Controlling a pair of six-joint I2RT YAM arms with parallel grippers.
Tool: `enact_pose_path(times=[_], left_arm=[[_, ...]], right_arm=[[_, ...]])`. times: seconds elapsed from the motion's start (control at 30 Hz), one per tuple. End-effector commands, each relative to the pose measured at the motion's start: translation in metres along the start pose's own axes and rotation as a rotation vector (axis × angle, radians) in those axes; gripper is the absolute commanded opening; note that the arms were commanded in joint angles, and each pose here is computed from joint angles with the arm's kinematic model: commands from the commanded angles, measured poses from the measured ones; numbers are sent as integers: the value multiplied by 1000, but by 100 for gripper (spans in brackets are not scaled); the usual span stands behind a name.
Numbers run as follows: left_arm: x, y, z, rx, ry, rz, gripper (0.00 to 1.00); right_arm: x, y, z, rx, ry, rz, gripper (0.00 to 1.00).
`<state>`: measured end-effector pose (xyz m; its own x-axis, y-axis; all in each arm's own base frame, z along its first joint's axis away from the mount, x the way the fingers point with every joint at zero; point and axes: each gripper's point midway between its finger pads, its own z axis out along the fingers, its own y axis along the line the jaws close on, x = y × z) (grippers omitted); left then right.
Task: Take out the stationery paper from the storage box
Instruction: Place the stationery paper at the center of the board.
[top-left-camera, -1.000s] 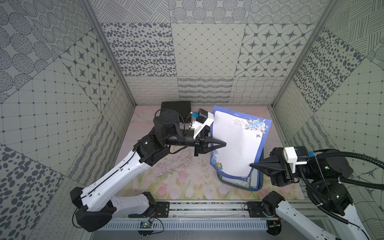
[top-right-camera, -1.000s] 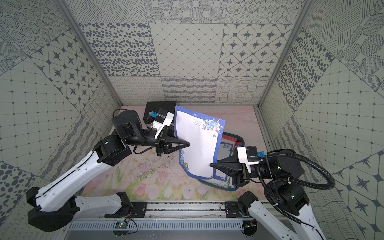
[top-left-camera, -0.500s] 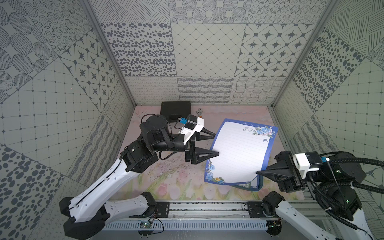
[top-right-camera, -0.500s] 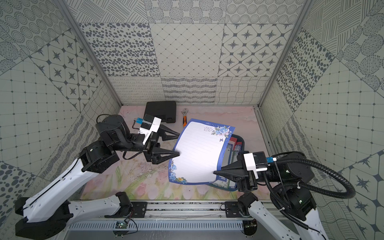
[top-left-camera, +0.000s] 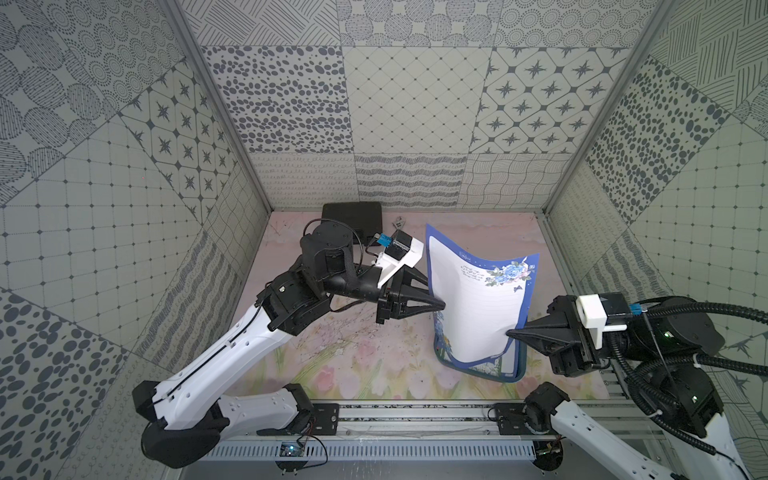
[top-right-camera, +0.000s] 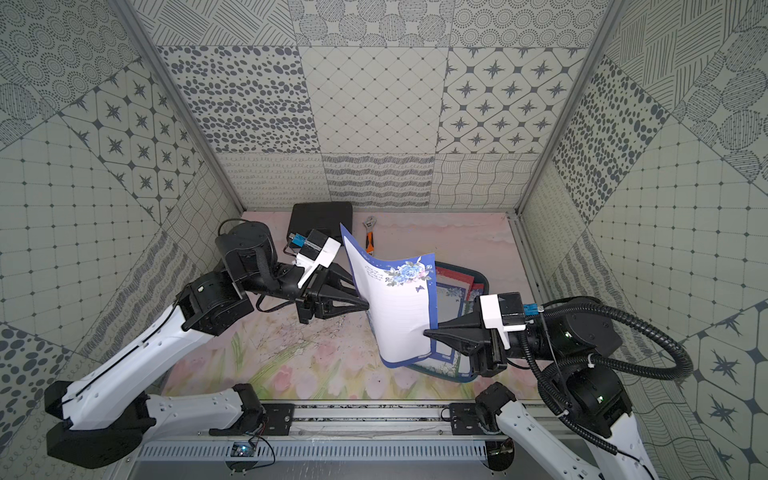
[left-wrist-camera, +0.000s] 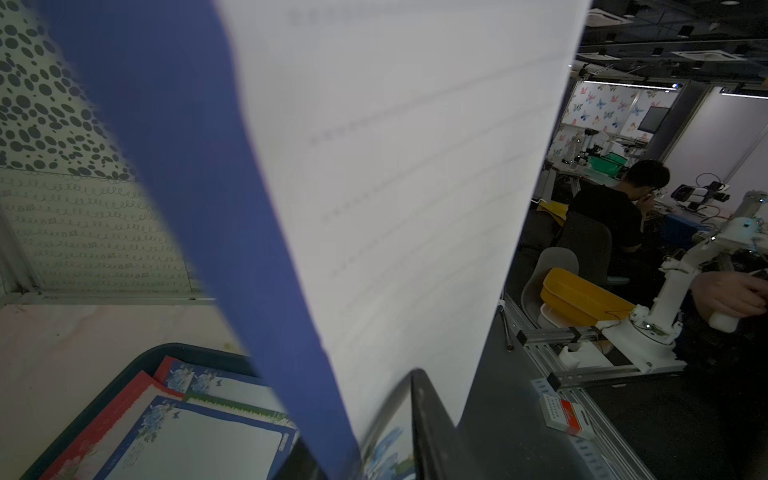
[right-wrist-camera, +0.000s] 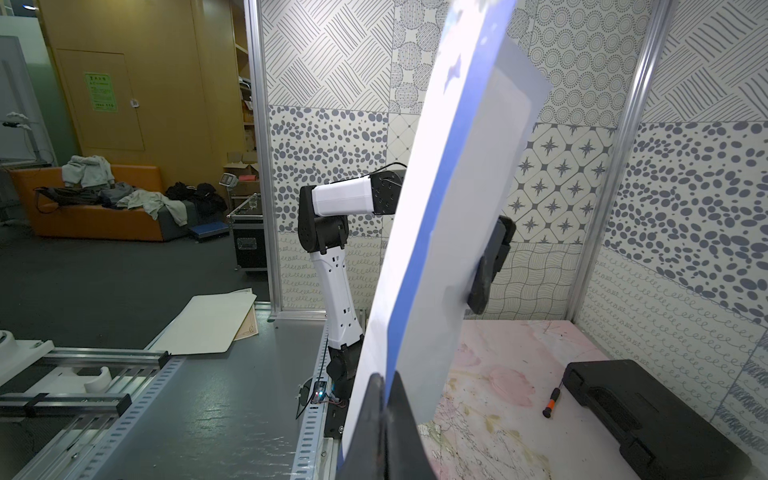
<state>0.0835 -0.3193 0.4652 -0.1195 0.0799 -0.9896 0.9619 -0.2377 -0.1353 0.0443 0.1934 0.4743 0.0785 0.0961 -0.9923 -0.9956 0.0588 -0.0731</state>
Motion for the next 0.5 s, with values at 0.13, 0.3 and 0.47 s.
enact_pose_path(times=[0.13, 0.3, 0.47], left_arm=[[-8, -18, -7, 42, -47, 64, 17], [-6, -23, -10, 48, -42, 64, 12], [-4, -28, -15, 37, -49, 77, 9]], right_arm=[[6, -7, 0, 40, -9, -24, 0], [10, -23, 3, 95, -9, -29, 0], [15, -38, 3, 173, 7, -32, 0]])
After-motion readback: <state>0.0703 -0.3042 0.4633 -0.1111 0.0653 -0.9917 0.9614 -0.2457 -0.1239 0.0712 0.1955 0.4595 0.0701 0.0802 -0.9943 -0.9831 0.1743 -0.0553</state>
